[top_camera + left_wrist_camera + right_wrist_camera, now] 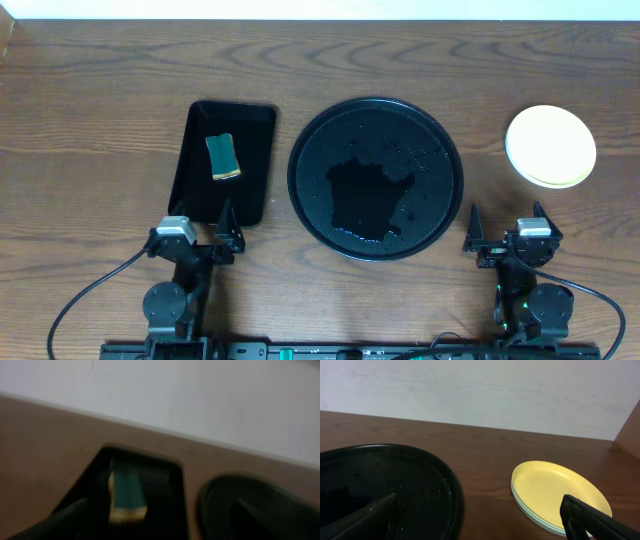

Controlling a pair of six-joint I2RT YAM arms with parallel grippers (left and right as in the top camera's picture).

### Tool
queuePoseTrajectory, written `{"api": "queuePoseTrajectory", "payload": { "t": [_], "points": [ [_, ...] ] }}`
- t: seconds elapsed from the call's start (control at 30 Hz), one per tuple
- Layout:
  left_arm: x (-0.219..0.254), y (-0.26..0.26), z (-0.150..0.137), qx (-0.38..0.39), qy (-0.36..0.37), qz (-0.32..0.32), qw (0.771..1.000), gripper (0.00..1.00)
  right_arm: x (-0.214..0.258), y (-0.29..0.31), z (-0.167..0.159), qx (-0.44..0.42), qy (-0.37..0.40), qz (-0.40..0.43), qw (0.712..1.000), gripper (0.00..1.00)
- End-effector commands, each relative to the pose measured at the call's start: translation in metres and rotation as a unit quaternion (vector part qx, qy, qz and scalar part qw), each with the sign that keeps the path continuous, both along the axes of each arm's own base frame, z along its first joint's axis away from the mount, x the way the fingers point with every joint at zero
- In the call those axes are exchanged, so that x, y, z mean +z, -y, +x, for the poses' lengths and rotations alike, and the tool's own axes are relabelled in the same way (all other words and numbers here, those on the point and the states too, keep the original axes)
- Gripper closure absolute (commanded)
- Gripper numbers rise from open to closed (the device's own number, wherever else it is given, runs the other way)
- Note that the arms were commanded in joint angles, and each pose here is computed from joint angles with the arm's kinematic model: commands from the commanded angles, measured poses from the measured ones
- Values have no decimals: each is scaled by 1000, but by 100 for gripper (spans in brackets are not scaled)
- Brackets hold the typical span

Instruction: Clean dirty plates on tray and stack at the side

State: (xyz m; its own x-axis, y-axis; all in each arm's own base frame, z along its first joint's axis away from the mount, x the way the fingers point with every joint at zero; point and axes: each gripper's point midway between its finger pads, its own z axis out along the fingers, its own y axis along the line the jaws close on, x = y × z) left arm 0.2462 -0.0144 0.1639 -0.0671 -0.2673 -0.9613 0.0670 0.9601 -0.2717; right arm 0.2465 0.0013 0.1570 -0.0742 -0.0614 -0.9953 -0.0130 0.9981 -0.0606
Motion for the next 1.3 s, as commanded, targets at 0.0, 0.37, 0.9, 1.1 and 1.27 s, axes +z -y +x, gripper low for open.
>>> {"api": "queuePoseTrajectory", "payload": {
  "t": [0.0, 0.37, 0.9, 1.1, 1.27],
  "points": [
    [-25, 3, -3, -11, -44, 50, 998, 12, -1, -2, 0, 3, 0, 6, 1000, 1],
    [-24, 3, -3, -16, -39, 95, 995, 12, -1, -2, 0, 3, 0, 6, 1000, 1],
    [-25, 3, -3, -17, -40, 95, 995, 12, -1, -2, 0, 3, 0, 6, 1000, 1],
    [-25, 3, -3, -17, -40, 95, 995, 12, -1, -2, 0, 3, 0, 6, 1000, 1],
    [-25, 3, -3, -17, -40, 95, 995, 12, -1, -2, 0, 3, 0, 6, 1000, 1]
  ]
}}
